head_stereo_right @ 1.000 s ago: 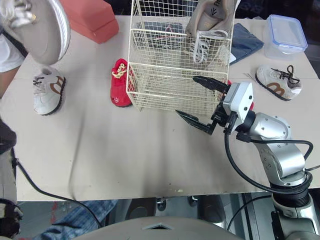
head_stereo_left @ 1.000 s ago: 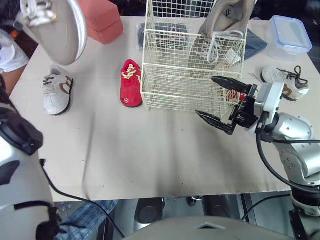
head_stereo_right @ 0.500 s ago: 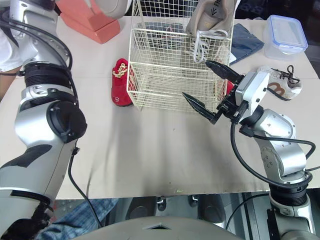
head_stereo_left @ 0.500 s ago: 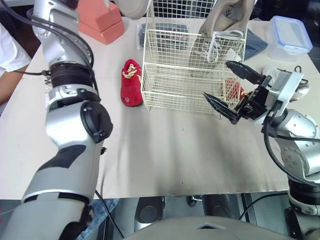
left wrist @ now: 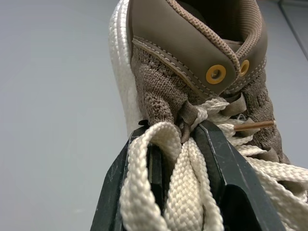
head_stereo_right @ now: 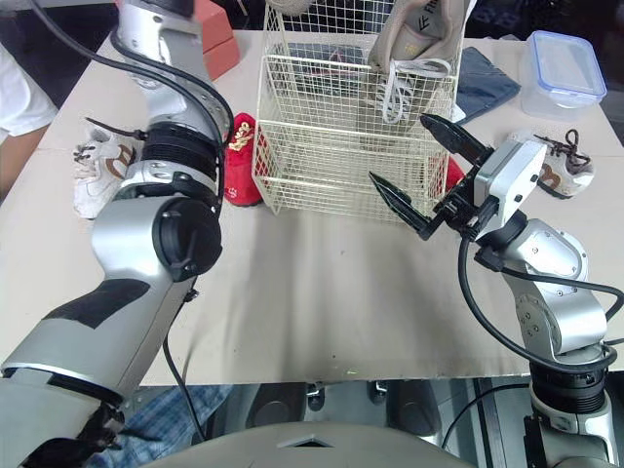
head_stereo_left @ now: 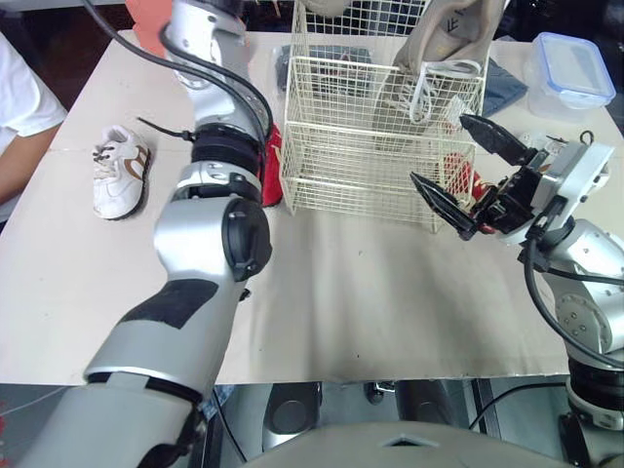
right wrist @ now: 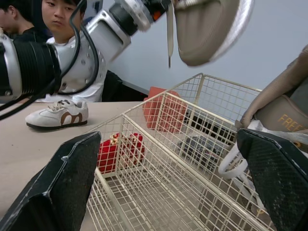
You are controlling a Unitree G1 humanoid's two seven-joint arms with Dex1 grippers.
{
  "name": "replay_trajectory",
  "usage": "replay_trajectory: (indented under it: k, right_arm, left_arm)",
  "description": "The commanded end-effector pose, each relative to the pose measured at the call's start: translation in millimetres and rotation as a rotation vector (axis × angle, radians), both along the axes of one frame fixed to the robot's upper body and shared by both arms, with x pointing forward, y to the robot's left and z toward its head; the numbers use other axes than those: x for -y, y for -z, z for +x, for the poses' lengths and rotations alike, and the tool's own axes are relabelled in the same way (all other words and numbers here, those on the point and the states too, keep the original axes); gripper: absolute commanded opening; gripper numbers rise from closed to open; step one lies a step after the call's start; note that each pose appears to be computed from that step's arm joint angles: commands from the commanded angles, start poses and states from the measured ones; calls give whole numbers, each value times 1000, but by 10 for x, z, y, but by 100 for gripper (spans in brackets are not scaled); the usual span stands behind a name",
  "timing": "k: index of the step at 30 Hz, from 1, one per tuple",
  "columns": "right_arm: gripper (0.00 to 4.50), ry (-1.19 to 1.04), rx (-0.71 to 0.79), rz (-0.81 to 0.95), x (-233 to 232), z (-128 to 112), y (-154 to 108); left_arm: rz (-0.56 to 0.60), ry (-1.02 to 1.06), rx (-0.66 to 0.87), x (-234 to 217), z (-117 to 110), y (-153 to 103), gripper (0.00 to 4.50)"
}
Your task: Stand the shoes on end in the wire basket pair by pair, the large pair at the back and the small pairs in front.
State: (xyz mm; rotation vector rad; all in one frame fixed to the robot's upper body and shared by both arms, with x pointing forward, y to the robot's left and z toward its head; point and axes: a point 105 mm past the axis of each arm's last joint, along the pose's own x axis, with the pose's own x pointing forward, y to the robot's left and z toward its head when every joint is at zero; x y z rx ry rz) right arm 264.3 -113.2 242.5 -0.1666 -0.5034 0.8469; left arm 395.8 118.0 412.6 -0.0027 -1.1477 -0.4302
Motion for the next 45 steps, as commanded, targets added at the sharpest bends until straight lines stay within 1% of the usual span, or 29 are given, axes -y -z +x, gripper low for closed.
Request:
replay_trajectory:
  k: [1,8,12,17,22,25,32,37,39,40,45]
  right_arm:
    - [450,11,66,14,33,-79,-136]
    - [450,17,66,20,41,-79,-139]
    - [450,21,70,21,50,-84,-151]
    - [450,34,66,30,72,-92,-154]
    - [450,40,57,55,86,-95,-170]
    - [450,41,56,74,91,-94,-194]
    - [450,76,69,111,137,-63,-235]
    - [450,90,67,113,157,-59,-220]
    - [450,89,66,111,154,-61,-213]
    - [450,89,66,111,151,-61,-213]
    - [450,91,66,110,157,-59,-208]
  left_arm:
    - [-8,-58,12,50,-4,-53,65]
    - [41,-107,-68,181,137,125,65]
    - [79,-100,-130,289,220,266,65]
    - [118,-104,-153,331,249,462,65]
    - [127,-108,-175,327,271,572,65]
    - [147,-87,-201,361,292,665,65]
    - [152,-39,-277,355,356,819,65]
    - [182,25,-356,393,414,948,65]
    - [171,47,-395,387,446,979,165]
    - [169,55,-406,384,454,989,199]
    - [192,84,-396,385,424,982,434]
